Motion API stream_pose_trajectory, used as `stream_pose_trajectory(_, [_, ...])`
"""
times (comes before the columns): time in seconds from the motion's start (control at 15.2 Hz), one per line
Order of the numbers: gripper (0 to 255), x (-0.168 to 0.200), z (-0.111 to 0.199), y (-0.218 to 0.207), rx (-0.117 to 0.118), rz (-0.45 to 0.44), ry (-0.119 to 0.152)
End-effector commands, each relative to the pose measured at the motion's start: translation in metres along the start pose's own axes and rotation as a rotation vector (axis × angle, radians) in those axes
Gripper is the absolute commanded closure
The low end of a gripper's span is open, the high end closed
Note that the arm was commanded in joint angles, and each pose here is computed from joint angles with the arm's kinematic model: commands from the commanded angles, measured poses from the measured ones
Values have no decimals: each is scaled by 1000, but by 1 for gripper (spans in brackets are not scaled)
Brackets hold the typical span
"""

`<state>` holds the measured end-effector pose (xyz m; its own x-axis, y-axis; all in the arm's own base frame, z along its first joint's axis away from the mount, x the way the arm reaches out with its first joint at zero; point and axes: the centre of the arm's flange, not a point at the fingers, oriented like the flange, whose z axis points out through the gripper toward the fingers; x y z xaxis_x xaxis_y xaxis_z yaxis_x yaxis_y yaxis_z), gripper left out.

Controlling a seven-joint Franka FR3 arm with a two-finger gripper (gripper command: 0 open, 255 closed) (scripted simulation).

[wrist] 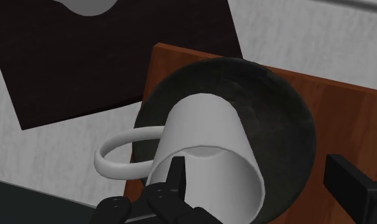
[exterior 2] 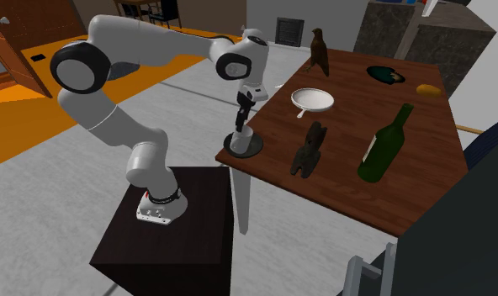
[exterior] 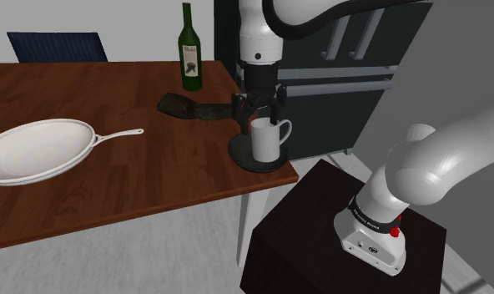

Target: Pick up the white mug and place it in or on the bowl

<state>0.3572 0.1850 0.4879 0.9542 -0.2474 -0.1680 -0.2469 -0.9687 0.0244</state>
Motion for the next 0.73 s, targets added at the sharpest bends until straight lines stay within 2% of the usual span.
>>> stream_pose_trajectory(0.0, [0, 0, -20, 1, 0, 0, 0])
stream_pose_trajectory(0.13, [0, 0, -44, 1, 0, 0, 0])
stream_pose_trajectory(0.66, [0, 0, -44, 1, 0, 0, 0])
